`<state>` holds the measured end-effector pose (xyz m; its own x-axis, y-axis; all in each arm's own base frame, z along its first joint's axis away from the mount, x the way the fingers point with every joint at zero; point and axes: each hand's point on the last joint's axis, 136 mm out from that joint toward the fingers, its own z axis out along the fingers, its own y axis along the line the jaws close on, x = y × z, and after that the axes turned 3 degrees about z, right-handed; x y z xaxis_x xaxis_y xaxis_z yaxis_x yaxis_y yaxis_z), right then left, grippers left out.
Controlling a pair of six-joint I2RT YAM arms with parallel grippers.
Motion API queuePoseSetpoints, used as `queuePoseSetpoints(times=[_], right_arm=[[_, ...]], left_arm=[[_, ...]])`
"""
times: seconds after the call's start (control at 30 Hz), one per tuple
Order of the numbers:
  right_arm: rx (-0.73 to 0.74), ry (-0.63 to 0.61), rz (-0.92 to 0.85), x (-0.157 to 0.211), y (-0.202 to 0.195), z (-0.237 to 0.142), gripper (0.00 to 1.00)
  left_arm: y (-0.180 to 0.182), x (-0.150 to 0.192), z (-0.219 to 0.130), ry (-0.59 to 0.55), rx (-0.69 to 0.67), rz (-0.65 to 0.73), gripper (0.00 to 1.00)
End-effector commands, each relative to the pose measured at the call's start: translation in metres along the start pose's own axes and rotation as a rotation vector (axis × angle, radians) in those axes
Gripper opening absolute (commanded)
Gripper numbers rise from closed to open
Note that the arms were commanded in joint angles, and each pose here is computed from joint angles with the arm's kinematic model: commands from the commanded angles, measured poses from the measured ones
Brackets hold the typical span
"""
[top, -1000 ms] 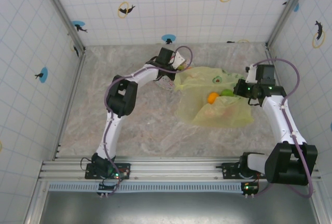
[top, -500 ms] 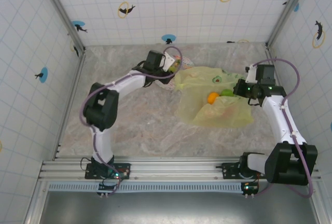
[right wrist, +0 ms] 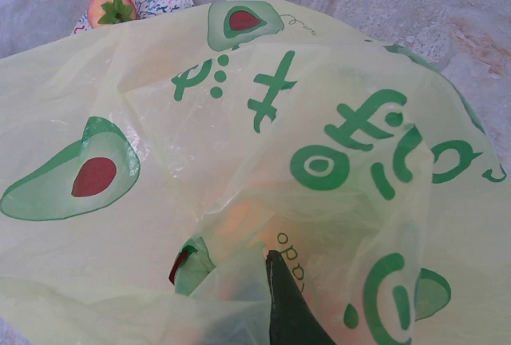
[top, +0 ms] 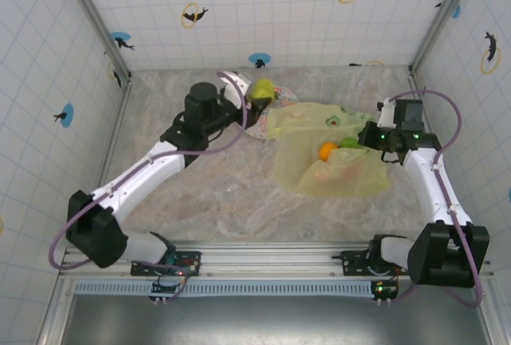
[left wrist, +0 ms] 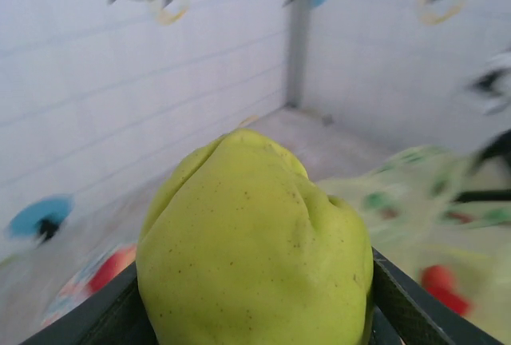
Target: Place the fruits into the plastic bag
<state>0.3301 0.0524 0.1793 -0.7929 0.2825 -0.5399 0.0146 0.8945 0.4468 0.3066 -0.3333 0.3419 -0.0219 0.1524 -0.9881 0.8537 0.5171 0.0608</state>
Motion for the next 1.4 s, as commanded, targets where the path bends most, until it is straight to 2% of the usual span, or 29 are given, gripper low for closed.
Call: queuePoseSetpoints(times=[0.0, 0.1, 0.2, 0.33, 0.6, 0.7, 0.97, 1.23, 1.37], right_arm=[[-0.021, -0.020, -0.013, -0.001, 0.005, -0.001, 0.00], [-0.021, -0.022, -0.016, -0.001, 0.006, -0.002, 0.00], [-0.016, -0.019, -0.016, 0.000, 0.005, -0.002, 0.00], [-0.018, -0.017, -0.019, 0.000, 0.006, -0.001, 0.00], [-0.018, -0.018, -0.016, 0.001, 0.006, -0.001, 0.00], [-0.022, -0.019, -0.016, 0.000, 0.007, -0.002, 0.00], [-0.047, -0.011, -0.017, 0.003, 0.014, 0.003, 0.00], [-0.045, -0.008, -0.020, 0.005, 0.015, 0.005, 0.00], [-0.041, -0.002, -0.022, 0.008, 0.014, 0.005, 0.00]], left_arm=[[-0.059, 0.012, 0.011, 0.025, 0.168, 0.036, 0.58], [-0.102, 0.035, 0.023, 0.093, 0.260, 0.047, 0.58], [-0.117, 0.067, 0.035, 0.178, 0.281, 0.041, 0.57], [-0.111, 0.102, 0.048, 0.280, 0.241, 0.039, 0.57], [-0.087, 0.157, 0.078, 0.461, 0.136, 0.136, 0.57], [-0.069, 0.172, 0.093, 0.500, 0.041, 0.175, 0.57], [-0.045, 0.191, 0.146, 0.481, -0.092, 0.196, 0.58], [-0.044, 0.205, 0.192, 0.417, -0.107, 0.155, 0.63], [-0.049, 0.214, 0.201, 0.409, -0.085, 0.121, 0.68]])
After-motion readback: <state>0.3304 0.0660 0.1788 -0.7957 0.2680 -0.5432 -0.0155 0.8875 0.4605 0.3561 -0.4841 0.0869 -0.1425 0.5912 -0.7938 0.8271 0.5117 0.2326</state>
